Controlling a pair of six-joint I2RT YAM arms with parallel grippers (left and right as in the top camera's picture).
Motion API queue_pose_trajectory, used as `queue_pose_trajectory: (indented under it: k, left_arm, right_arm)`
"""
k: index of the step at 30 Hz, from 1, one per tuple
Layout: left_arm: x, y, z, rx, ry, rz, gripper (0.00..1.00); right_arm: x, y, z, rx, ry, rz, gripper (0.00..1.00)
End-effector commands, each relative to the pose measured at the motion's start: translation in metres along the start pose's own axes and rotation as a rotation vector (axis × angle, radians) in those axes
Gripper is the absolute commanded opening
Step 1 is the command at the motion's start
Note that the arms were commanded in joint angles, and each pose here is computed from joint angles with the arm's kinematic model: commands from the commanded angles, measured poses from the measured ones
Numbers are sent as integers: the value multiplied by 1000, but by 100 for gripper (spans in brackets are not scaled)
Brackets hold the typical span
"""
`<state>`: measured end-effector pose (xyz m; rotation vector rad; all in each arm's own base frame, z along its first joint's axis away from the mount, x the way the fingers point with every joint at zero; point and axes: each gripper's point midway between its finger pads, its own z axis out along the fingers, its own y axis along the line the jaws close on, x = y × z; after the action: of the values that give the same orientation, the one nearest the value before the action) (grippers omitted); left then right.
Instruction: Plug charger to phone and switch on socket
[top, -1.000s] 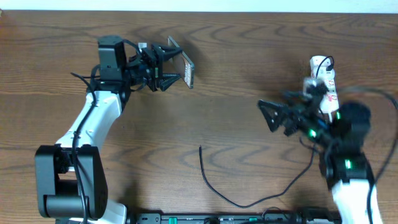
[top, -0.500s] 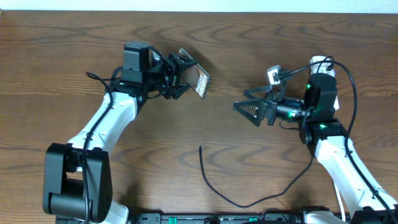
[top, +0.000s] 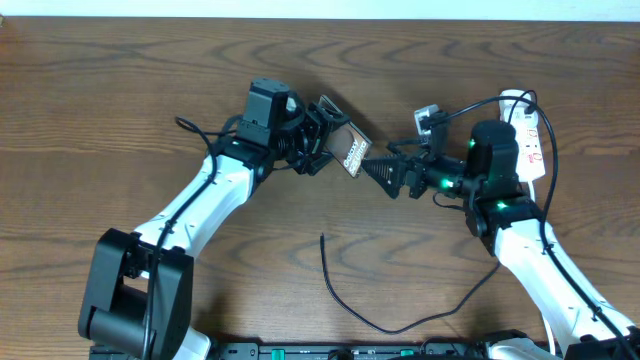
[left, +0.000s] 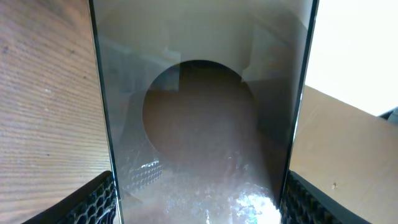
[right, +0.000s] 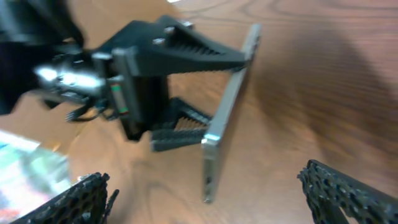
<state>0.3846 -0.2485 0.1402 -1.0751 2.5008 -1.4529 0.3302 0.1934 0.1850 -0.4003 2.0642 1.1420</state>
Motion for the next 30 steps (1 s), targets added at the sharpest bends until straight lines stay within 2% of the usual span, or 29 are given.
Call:
queue_pose_trajectory:
  k: [1,11,16,30]
  left_arm:
    - [3,-21,-10,50,-14,-49,7]
    - [21,-38,-6,111,50,-50,7]
    - [30,-38,-3,105,73,-41,7]
    - [52,-43,5,113,114,-35,7]
  right_arm:
    - [-8,-14,5,128,-34,-19,95]
    - [2,-15,24,255,-28,-60,92]
    - [-1,-11,27,256,-41,-74,89]
    - [-3,-9,27,249,-54,-55,68]
